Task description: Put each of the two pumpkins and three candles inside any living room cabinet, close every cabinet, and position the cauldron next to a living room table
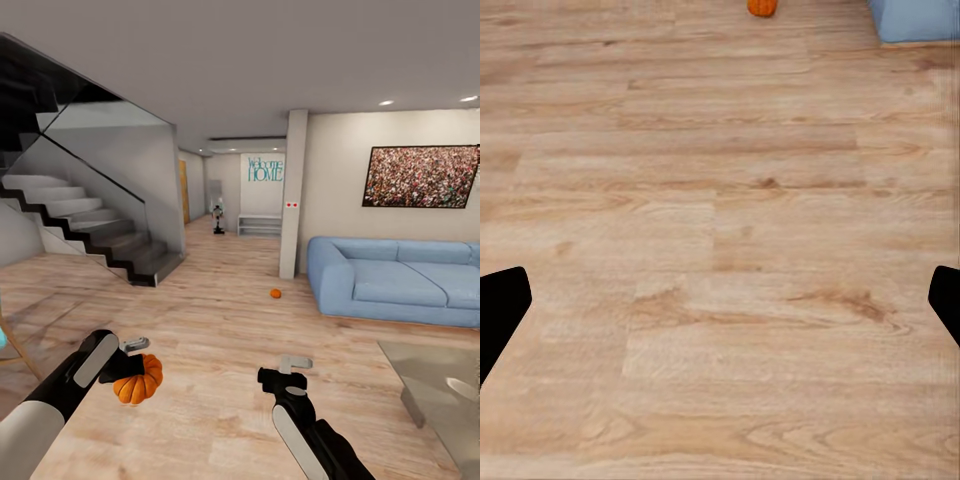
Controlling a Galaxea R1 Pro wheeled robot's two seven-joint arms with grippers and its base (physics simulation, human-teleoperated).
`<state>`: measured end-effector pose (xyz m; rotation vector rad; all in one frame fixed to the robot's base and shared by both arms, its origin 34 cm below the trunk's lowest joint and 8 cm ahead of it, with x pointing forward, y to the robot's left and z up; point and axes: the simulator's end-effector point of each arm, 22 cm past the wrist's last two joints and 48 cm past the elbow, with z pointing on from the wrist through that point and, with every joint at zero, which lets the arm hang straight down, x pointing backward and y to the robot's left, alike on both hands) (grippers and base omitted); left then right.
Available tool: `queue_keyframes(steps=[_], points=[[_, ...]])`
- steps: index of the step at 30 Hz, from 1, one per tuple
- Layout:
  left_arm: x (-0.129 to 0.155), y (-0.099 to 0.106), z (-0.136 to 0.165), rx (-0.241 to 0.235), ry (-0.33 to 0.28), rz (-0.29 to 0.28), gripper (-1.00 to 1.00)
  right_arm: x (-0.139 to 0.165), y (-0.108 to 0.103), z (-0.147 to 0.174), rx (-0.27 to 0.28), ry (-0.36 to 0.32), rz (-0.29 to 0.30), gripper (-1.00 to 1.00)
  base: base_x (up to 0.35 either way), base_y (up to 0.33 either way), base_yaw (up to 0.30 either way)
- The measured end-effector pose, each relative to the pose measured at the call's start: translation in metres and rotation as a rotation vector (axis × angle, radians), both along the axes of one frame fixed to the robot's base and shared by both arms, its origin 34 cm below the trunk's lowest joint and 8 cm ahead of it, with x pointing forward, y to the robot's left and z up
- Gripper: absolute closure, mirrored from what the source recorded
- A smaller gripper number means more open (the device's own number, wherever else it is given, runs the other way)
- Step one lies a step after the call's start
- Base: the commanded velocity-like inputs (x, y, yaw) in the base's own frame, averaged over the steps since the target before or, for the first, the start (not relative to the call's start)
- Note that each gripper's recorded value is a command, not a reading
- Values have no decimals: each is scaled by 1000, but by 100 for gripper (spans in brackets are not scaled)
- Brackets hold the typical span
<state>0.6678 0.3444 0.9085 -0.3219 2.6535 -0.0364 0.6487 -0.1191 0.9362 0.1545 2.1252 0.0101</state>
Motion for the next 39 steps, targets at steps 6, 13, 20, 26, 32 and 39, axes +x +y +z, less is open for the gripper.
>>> queue_keyframes(steps=[6, 13, 20, 26, 32, 39], points=[[0, -1, 3, -3, -5, -1, 100, 0, 0, 3, -1, -5, 0, -100, 302, 162, -191], [0, -1, 3, -1, -7, -2, 100, 0, 1, 4, 0, -8, 2, -100, 308, 141, -27], [0, -2, 3, -1, -7, -3, 100, 0, 1, 4, -1, -8, 2, -100, 313, 123, -1], [0, -2, 3, 2, -7, -4, 100, 0, 1, 4, 1, -7, 2, -100, 316, 112, -42], [0, -3, 3, -4, -7, -3, 100, 0, 1, 4, 1, -7, 2, -100, 317, 110, -150], [0, -2, 3, -1, -7, -3, 100, 0, 2, 4, 2, -7, 2, -100, 317, 110, -23]])
